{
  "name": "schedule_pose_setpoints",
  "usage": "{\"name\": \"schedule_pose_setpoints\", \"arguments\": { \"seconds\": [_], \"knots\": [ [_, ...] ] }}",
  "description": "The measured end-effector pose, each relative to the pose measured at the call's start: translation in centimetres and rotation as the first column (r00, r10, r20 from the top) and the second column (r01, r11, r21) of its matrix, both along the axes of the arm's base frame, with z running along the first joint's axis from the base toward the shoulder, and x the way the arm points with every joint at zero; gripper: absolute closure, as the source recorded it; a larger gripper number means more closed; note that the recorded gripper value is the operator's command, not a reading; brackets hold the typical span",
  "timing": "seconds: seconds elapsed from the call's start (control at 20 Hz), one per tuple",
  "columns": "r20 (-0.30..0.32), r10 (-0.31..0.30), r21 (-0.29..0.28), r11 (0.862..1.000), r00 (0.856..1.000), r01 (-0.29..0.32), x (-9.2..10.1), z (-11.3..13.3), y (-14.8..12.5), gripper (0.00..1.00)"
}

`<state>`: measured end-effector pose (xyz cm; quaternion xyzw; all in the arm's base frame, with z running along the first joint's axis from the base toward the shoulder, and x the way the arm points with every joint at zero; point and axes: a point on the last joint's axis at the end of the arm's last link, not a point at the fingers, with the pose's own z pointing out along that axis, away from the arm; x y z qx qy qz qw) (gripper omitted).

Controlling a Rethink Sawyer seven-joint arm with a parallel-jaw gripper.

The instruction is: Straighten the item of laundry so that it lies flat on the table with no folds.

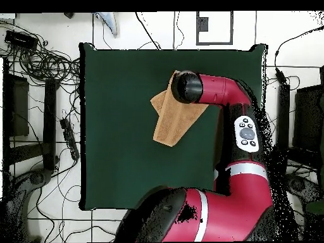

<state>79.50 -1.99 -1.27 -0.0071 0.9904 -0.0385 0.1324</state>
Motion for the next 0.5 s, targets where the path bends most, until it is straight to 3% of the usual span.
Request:
{"name": "schedule_pose_setpoints", "arguments": {
  "seconds": [0.5],
  "knots": [
    [0.025, 0.028, 0.005, 1.000, 0.999, -0.028, -0.3, -1.0, 2.4, 0.00]
  ]
}}
